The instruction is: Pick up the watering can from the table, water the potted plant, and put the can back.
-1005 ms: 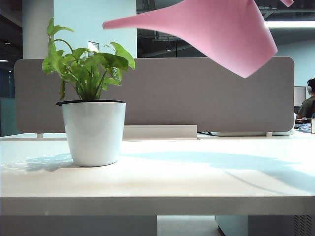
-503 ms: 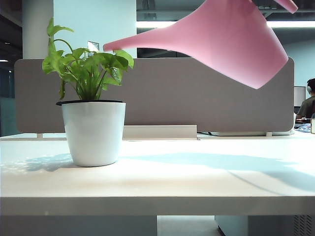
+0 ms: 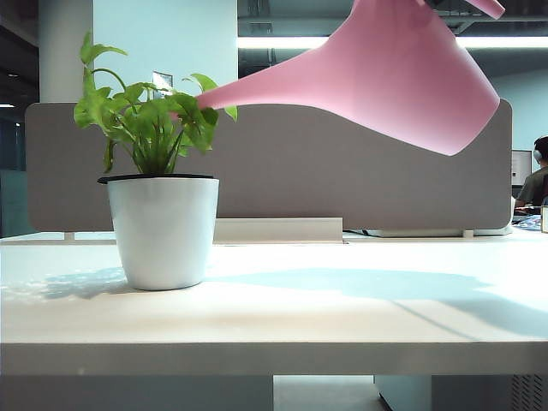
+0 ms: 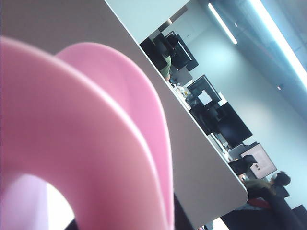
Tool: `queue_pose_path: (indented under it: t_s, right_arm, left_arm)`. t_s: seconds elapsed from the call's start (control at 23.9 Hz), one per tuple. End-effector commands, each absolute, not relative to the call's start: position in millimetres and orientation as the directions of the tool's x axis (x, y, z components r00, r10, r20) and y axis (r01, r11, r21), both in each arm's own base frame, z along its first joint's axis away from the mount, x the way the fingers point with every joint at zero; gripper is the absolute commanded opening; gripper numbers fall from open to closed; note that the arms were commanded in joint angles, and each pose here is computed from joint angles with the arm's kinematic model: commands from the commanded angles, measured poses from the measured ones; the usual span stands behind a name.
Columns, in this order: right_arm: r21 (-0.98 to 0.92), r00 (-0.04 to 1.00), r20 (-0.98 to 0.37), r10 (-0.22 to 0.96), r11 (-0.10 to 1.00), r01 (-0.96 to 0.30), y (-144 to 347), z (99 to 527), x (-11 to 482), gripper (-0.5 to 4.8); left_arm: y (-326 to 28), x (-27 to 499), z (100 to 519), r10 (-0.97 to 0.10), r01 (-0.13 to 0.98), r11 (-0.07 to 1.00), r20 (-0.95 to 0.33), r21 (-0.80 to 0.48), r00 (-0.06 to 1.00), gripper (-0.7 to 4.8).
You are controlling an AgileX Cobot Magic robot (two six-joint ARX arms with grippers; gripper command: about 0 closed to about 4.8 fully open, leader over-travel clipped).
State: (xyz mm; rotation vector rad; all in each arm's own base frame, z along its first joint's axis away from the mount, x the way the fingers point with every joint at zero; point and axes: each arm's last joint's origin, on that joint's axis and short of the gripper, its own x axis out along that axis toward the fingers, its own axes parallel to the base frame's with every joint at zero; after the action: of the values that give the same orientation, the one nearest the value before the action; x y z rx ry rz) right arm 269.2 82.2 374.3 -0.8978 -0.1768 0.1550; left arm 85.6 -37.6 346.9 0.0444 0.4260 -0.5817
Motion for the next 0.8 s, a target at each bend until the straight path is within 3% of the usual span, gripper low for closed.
queue_pose_path:
  t_s: [0.04, 0.8]
  right_arm:
    - [-0.769, 0.958, 0.196, 0.210, 0.639, 0.017, 82.3, 391.2, 263.6, -0.06]
    - [-0.752, 0.962, 0.194, 0.191, 0.659, 0.021, 81.8, 391.0, 263.8, -0.06]
  left_arm:
    - [-37.4, 85.4, 348.4, -0.524, 0.542, 0.837, -0.393, -0.075, 0.755, 0.03]
    - [-37.4, 85.4, 348.4, -0.525, 0.542, 0.837, -0.393, -0.075, 0.755, 0.03]
